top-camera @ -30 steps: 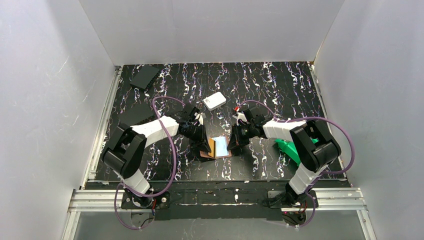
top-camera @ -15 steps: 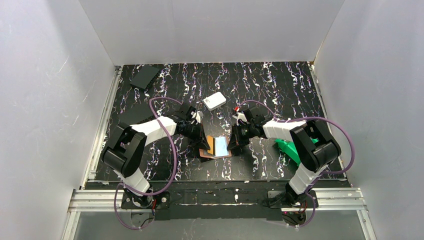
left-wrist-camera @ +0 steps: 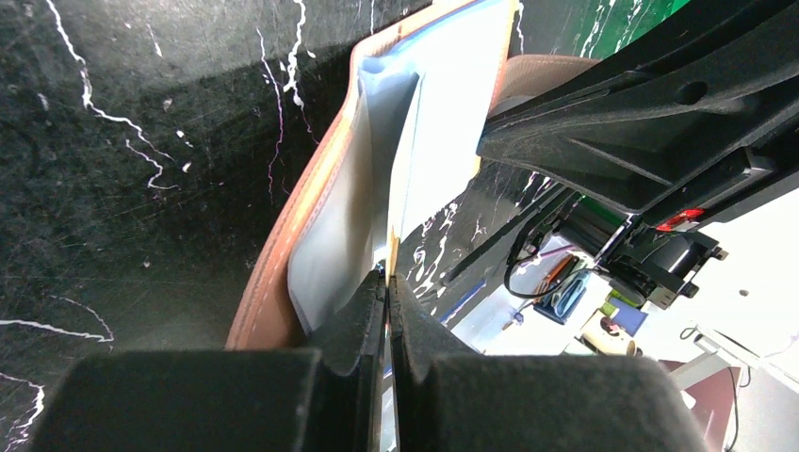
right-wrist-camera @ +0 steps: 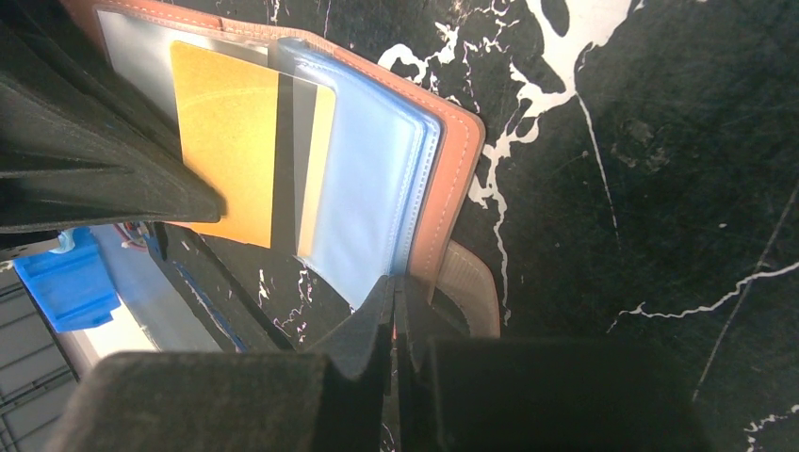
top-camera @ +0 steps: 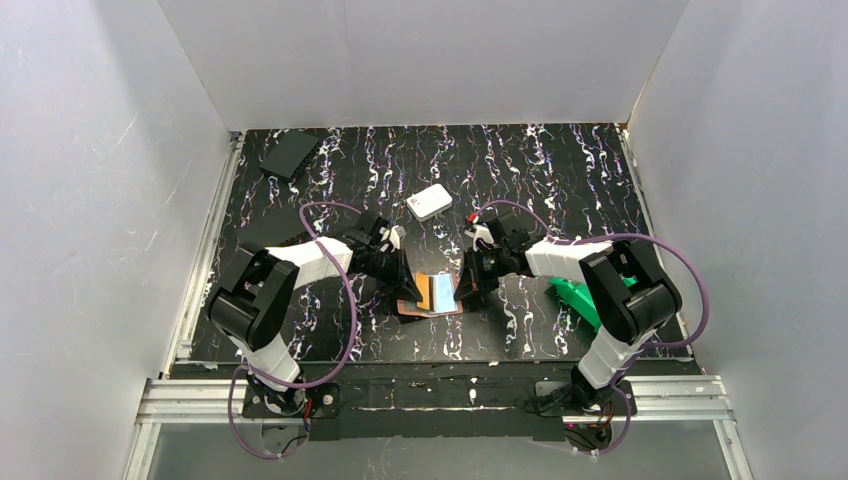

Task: Put the credit cards into the card holder
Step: Insert the credit card into the card holder.

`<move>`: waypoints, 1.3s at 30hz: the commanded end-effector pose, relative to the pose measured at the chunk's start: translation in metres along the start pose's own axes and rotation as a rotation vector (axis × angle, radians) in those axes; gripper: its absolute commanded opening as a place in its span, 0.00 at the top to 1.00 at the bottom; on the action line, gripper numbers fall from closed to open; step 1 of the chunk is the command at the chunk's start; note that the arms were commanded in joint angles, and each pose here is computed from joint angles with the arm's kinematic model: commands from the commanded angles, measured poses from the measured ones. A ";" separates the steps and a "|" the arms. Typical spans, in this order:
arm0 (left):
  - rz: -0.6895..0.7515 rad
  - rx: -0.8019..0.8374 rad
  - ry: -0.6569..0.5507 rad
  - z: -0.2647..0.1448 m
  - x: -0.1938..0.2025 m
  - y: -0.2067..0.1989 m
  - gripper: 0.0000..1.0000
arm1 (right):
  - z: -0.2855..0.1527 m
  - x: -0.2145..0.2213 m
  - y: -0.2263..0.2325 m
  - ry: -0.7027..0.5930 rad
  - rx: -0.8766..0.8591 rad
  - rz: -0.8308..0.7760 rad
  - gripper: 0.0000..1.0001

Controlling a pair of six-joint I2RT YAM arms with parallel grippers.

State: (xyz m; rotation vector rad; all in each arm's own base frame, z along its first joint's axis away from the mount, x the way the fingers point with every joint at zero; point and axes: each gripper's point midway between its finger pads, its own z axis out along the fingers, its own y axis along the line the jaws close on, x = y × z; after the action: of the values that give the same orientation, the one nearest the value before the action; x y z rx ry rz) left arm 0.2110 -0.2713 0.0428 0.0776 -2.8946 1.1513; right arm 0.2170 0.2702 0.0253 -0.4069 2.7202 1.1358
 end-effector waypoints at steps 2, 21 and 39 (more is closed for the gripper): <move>-0.033 -0.006 0.026 0.005 0.007 0.009 1.00 | 0.005 0.004 -0.002 0.025 0.013 -0.005 0.92; 0.114 -0.171 -0.011 -0.004 0.001 0.006 0.48 | 0.004 0.005 -0.001 0.021 0.013 -0.010 0.93; 0.229 -0.152 -0.006 0.019 -0.003 -0.028 0.44 | 0.005 0.007 0.002 0.007 0.006 -0.005 0.93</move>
State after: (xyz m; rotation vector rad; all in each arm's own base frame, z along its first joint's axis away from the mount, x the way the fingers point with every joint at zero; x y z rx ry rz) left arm 0.2107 -0.2958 0.0399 -0.2181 -3.0401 0.9160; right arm 0.2151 0.2730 0.0252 -0.4060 2.7237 1.1392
